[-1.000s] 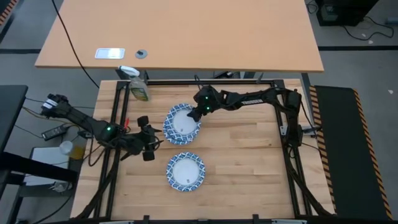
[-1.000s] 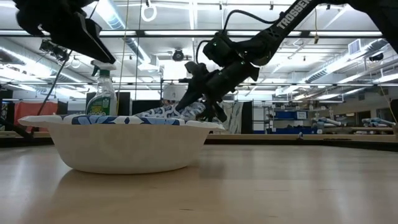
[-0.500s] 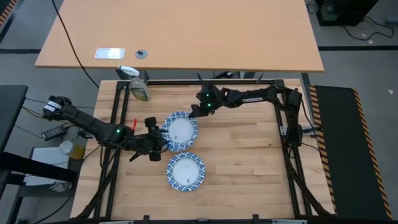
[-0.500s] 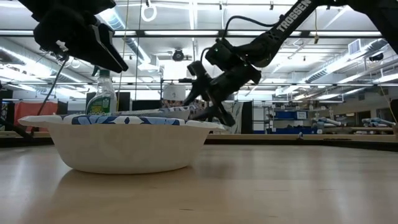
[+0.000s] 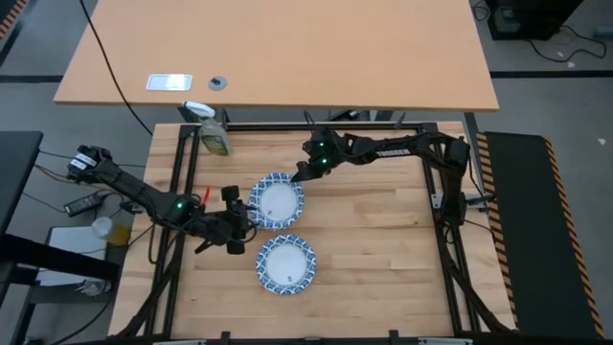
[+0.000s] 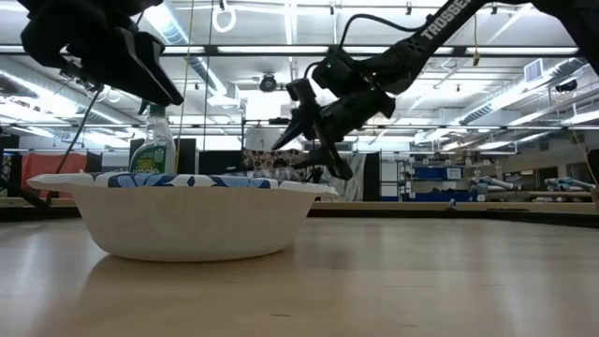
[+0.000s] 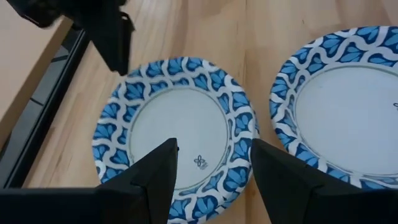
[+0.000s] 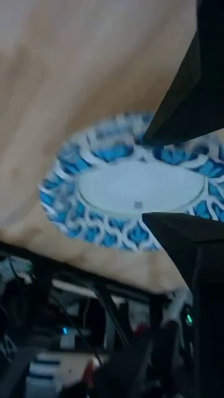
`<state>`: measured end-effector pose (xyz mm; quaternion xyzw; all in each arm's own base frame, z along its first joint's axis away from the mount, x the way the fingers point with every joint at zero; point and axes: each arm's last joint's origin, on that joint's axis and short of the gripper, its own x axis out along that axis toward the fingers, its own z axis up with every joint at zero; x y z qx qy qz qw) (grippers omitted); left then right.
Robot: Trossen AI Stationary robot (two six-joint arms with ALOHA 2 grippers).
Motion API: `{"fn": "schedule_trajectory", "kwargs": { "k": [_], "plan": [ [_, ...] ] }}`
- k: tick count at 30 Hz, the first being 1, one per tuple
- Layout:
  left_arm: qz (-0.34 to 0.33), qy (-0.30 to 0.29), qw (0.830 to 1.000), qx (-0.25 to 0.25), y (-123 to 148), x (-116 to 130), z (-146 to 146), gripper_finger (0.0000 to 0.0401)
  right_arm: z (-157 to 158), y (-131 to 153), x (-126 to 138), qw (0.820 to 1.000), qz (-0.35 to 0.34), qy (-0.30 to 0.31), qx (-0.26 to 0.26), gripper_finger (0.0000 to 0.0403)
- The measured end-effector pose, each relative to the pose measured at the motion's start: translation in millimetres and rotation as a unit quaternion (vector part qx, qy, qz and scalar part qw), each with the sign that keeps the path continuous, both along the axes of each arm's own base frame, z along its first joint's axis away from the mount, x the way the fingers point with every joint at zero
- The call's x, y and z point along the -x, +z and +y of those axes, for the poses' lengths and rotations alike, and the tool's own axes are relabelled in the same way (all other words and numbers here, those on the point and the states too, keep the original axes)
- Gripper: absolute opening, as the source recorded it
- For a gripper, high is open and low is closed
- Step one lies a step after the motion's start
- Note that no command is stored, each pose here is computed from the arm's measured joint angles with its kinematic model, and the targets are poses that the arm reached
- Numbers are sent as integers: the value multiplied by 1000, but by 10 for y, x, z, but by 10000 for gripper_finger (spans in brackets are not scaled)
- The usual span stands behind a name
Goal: Nest bowls inside each other
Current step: Stack the white bowl on top of the stacked white bowls
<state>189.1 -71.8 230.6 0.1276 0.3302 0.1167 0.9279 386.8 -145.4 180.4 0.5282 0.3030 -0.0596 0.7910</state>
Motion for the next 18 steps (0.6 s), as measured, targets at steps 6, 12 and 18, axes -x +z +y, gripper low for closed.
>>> {"fn": "schedule_trajectory", "kwargs": {
  "k": [6, 12, 18],
  "plan": [
    [0, 0, 1000, 9, -6, 19, -29, 205, -171, 130, 209, 997, 36, -19, 67, 192],
    [-1, 2, 1000, 15, -9, 27, -43, 205, -138, 310, 326, 977, 78, -36, 195, 192],
    [7, 6, 1000, 11, -20, 32, -22, 205, 203, 293, 144, 951, 78, 9, 300, 192]
  ]
}}
